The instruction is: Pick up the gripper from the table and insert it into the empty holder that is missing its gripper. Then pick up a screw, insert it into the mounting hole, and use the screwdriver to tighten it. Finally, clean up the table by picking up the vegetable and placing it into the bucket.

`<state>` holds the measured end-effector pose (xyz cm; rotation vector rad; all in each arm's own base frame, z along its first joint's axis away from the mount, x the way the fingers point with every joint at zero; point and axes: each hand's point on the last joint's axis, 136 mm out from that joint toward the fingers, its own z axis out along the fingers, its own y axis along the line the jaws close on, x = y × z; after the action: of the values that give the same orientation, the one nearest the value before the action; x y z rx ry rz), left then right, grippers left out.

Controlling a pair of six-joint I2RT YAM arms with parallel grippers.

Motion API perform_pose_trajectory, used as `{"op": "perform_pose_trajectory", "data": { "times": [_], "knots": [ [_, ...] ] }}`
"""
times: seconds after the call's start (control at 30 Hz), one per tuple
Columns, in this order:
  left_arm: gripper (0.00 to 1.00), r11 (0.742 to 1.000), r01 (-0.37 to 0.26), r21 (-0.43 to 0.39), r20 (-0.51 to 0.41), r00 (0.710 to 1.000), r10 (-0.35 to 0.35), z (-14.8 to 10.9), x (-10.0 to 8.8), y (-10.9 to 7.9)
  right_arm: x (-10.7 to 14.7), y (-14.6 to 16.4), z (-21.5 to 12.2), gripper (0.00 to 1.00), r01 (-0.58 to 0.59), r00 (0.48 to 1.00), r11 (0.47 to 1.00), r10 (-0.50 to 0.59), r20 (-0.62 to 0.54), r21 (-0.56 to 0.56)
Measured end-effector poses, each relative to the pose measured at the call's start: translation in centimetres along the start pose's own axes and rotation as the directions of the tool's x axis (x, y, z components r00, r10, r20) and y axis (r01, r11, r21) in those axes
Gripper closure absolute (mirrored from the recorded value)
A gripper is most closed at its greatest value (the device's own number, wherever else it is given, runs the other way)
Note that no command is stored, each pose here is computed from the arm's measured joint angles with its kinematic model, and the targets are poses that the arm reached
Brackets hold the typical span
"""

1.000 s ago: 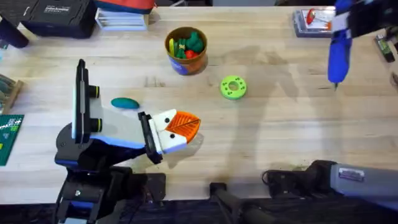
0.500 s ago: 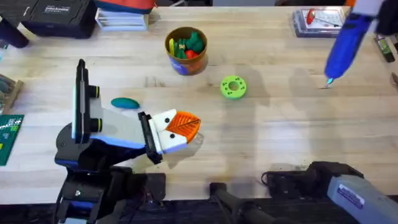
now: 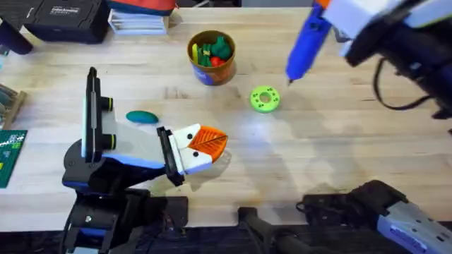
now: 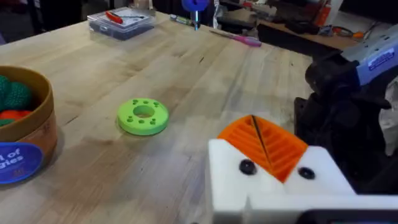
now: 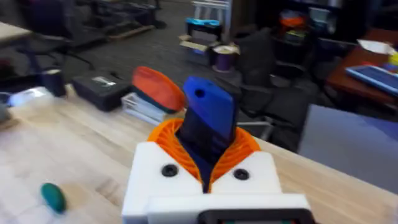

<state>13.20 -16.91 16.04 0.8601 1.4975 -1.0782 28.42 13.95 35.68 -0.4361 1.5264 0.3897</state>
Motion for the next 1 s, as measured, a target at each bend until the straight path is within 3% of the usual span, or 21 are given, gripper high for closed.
{"op": "perform_pose_trajectory", "data": {
  "times": [0.27, 0.53, 1.0],
  "knots": [
    [0.986, 1.000, 0.000, 0.000, 0.000, 1.000, 0.000, 0.0, 0.0, 0.0, -1.5, 8.0, 2.3, 0.980, 0.002, 0.995, 0.970, 0.021, 0.094, -0.244],
    [0.986, 1.000, 0.000, 0.000, 0.000, 1.000, 0.000, 0.0, 0.0, 0.0, -3.1, 15.3, 1.6, 0.980, 0.002, 0.983, 0.897, 0.079, 0.165, -0.442],
    [0.986, 1.000, 0.000, 0.000, 0.000, 1.000, 0.000, 0.0, 0.0, 0.0, -2.6, 20.0, 1.4, 0.980, -0.045, 0.979, 0.829, 0.148, 0.140, -0.557]
  ]
}}
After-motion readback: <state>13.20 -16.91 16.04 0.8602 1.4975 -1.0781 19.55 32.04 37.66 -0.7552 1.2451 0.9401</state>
